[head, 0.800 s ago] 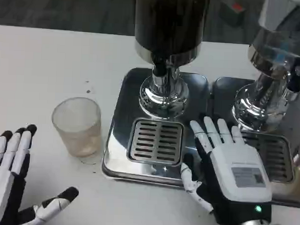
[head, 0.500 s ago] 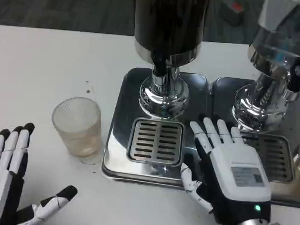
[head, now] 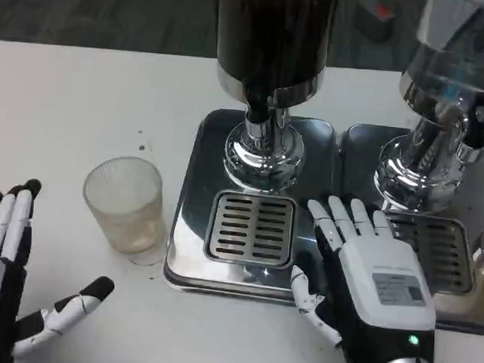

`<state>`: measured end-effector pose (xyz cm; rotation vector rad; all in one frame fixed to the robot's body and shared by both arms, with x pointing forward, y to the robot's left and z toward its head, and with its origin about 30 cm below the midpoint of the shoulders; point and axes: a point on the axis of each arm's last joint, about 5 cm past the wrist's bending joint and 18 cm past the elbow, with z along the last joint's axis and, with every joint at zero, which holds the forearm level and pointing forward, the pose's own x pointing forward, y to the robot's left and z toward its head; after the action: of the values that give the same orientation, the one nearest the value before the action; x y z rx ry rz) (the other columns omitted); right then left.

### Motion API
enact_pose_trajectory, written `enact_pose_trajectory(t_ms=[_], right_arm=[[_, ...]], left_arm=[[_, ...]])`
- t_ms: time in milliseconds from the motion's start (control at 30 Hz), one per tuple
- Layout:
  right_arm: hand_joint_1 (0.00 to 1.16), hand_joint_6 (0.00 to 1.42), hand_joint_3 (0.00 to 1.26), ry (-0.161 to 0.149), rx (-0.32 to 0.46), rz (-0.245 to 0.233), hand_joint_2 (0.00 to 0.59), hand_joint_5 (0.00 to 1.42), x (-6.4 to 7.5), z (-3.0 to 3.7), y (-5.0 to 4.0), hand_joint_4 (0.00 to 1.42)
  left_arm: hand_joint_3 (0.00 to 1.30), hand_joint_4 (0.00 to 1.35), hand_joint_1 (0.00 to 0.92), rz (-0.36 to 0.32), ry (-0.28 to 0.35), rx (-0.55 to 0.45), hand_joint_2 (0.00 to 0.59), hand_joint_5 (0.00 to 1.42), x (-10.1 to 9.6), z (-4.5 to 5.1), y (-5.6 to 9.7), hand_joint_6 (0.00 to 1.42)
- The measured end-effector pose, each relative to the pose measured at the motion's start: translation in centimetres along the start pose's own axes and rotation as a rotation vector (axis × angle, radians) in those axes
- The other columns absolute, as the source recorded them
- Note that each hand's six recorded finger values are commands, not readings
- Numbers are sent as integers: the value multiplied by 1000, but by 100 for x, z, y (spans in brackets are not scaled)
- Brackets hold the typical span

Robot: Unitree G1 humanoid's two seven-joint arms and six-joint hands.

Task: Grasp the cup under the faucet to collect the drink, then remove the cup.

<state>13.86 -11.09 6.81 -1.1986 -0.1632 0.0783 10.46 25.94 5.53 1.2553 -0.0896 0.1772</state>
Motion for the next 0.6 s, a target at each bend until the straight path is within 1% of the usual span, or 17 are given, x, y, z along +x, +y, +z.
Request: enact_pose_trajectory(t_ms=[100, 133, 200, 267, 367, 433, 500, 600], right_arm=[[123, 39, 105, 4, 8, 0, 586, 37, 1, 6, 2, 52], [123, 39, 105, 5, 10, -1, 586, 37, 2, 9, 2, 52], [123, 41, 105, 8, 15, -2, 586, 37, 3, 14, 4, 52], [123, 51, 105, 13, 18, -4, 586, 37, 5, 20, 5, 52], [124, 55, 105, 26, 20, -7, 586, 37, 4, 22, 7, 48], [124, 56, 105, 36, 26, -8, 586, 37, 2, 34, 10, 46], [124, 68, 105, 40, 35, -10, 586, 37, 1, 53, 13, 43], [124, 70, 105, 43, 38, -9, 586, 37, -3, 61, 15, 42]], left_arm=[[0, 0, 0, 5, 11, -18, 27, 0, 74, -18, 16, 0], [0, 0, 0, 5, 16, -38, 13, 0, 99, -24, 19, 0], [0, 0, 0, -7, 30, -82, 2, 0, 177, -58, 15, 0], [0, 0, 0, -15, 51, -123, 0, 0, 250, -115, 5, 0], [0, 0, 0, -7, 38, -180, 0, 0, 325, -152, -29, 0], [0, 0, 0, 1, 41, -215, 0, 0, 378, -171, -52, 0], [0, 0, 0, 1, 58, -252, 0, 0, 446, -185, -85, 0], [0, 0, 0, -19, 66, -276, 0, 0, 497, -182, -141, 0]])
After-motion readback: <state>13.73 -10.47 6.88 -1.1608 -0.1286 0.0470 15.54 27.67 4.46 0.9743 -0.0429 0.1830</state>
